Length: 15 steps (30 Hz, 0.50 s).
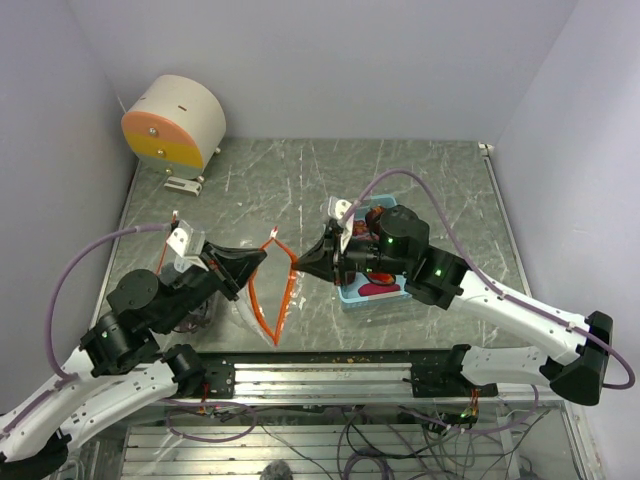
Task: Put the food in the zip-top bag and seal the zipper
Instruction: Open the zipper of the food storage bag.
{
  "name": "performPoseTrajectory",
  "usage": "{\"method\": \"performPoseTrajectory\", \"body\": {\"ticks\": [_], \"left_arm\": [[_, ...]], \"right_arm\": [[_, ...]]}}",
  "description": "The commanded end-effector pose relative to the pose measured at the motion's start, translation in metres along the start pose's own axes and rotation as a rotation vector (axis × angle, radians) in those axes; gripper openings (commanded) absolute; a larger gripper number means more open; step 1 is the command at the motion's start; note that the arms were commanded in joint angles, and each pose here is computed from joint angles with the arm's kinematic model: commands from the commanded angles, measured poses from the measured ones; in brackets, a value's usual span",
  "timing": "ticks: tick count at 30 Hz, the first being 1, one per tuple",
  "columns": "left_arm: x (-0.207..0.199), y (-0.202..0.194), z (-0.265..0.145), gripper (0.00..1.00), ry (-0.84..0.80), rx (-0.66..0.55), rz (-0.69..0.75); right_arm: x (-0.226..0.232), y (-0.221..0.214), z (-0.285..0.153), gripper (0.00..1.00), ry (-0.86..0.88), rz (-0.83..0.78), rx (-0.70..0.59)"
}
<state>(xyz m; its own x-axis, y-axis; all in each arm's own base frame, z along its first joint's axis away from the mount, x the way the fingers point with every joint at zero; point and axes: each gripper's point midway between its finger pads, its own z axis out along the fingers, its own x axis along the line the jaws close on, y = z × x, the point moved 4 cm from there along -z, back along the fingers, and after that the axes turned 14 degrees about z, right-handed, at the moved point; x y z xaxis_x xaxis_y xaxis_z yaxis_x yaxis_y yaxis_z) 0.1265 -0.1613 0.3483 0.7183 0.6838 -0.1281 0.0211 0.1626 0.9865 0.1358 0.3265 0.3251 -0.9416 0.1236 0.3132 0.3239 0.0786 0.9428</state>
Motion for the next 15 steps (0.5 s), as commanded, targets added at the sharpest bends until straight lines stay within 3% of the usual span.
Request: {"method": "performPoseTrajectory", "body": {"ticks": [1, 5, 8, 13, 15], "left_arm": [[0.018, -0.009, -0.011, 0.07, 0.118, 0.079, 0.036], [0.025, -0.016, -0.011, 0.07, 0.174, 0.118, 0.033], [0.034, -0.021, -0.015, 0.07, 0.246, 0.167, 0.036], [0.044, -0.021, -0.018, 0.07, 0.325, 0.185, 0.039], [0.045, -0.019, -0.016, 0.07, 0.332, 0.167, 0.035]], "right_arm": [[-0.041, 0.016, -0.008, 0.00, -0.325, 0.040, -0.089], [-0.094, 0.009, -0.025, 0.00, -0.746, 0.124, -0.140], [-0.115, 0.002, -0.041, 0.00, -0.940, 0.146, -0.172], [-0.117, -0.005, -0.035, 0.00, -0.917, 0.127, -0.148], [-0.104, -0.009, -0.017, 0.12, -0.755, 0.106, -0.100]]}}
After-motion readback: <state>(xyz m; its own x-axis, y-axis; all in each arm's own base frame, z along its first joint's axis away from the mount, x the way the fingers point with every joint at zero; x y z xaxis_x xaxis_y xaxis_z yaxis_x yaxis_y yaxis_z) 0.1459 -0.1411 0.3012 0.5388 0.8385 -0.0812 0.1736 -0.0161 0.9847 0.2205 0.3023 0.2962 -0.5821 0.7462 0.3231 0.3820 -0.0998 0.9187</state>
